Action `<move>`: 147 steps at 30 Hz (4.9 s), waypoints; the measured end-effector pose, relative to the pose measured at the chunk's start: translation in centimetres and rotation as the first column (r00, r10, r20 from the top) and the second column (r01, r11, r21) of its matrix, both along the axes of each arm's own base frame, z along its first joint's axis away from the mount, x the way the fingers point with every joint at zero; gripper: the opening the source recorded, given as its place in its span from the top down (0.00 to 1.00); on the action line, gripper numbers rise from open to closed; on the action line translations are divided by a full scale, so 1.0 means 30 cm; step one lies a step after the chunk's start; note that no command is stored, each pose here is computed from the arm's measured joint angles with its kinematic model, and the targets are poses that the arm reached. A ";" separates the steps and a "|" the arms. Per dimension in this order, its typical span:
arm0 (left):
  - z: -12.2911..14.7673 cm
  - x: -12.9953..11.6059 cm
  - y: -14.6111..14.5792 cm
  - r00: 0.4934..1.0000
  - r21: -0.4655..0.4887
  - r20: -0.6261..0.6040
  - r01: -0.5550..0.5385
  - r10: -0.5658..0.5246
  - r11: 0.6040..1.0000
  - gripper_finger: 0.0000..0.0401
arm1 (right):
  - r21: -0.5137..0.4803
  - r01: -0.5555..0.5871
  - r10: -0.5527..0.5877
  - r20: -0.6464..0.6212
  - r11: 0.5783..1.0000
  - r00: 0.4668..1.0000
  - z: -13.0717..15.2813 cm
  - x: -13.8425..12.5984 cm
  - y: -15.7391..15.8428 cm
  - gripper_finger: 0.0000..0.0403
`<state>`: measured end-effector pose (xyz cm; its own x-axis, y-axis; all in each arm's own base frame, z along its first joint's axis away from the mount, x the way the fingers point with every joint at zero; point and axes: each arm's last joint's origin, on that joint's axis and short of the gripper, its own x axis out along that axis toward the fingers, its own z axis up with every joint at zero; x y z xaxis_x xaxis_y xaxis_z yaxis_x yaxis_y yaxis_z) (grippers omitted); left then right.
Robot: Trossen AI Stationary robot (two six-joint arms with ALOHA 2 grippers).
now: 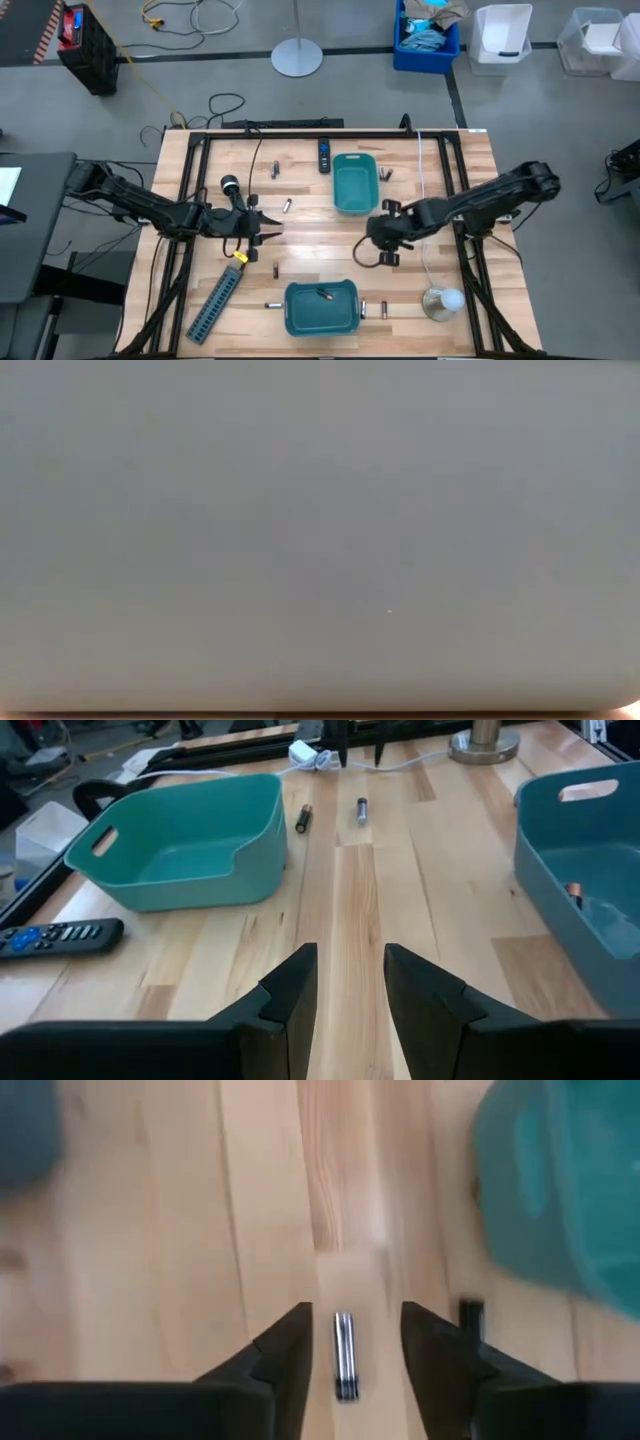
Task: Sort batteries
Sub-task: Put the silver battery into the light blue bin
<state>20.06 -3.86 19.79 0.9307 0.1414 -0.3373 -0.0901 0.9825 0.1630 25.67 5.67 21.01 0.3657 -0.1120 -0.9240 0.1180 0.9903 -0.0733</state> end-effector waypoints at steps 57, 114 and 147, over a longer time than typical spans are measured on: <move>-0.010 -0.003 -0.002 1.000 -0.024 -0.029 0.012 -0.013 1.000 0.72 | -0.010 0.034 -0.035 -0.146 0.999 0.989 -0.212 -0.015 -0.013 0.88; -0.012 -0.004 0.000 0.999 -0.036 -0.034 0.003 -0.004 0.999 0.72 | -0.225 0.304 -0.172 0.466 0.926 0.868 0.096 0.006 -0.343 0.57; -0.088 0.048 0.094 0.972 -0.154 -0.110 -0.225 0.210 0.962 0.72 | -0.282 -0.041 0.235 0.701 0.959 0.673 0.190 0.058 -0.008 0.61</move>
<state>21.49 -1.03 17.16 0.8477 0.2722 -0.4553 -0.2968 0.9548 0.0183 27.40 5.44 26.72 0.9332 -0.1697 -0.3168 0.0926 0.9653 -0.2443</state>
